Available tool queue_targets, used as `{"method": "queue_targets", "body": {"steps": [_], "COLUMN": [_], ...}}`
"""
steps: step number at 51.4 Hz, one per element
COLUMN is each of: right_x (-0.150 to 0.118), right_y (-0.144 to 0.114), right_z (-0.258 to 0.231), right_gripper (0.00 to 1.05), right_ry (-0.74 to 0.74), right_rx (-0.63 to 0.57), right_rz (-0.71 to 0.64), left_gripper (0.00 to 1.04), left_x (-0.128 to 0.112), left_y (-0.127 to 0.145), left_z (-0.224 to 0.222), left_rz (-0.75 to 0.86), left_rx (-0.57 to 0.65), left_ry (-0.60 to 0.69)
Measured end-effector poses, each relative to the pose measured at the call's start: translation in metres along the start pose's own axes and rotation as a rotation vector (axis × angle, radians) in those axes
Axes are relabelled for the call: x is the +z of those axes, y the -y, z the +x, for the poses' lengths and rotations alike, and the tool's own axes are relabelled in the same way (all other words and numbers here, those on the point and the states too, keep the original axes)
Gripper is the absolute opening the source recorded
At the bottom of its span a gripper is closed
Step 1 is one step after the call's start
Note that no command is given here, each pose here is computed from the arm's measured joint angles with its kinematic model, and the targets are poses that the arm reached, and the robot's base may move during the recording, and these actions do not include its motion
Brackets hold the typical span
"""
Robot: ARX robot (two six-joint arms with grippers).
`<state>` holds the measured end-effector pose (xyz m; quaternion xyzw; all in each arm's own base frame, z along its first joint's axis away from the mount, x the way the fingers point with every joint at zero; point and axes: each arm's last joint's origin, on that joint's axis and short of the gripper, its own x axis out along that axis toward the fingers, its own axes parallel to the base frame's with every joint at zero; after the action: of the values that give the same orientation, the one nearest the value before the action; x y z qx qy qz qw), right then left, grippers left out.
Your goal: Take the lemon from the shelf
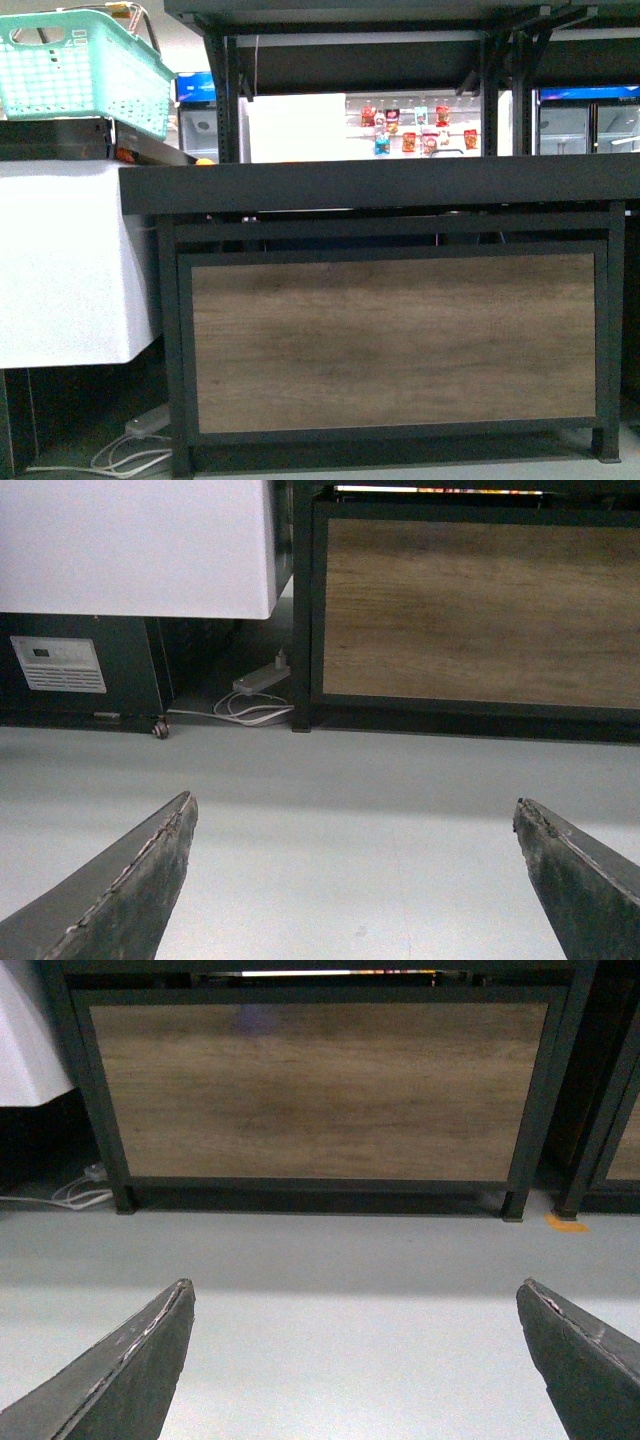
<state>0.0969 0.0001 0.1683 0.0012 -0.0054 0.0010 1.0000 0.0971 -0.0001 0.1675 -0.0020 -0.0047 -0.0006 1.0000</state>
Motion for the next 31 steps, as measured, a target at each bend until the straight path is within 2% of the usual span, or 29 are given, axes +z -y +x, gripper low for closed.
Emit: {"method": "queue_targets", "body": {"steps": [31], "right_x": [0.0000], "right_y": [0.0000], "right_z": [0.0000], "right_gripper": [0.97], "right_ry": [0.000], "right_rx": [0.000], "right_rz": [0.000], "left_gripper": [0.97], "left_x": [-0.0001], "left_y": [0.0000], "left_z": [0.0000], "left_rz": [0.000], "left_rx": [0.000], "left_ry": [0.000]}}
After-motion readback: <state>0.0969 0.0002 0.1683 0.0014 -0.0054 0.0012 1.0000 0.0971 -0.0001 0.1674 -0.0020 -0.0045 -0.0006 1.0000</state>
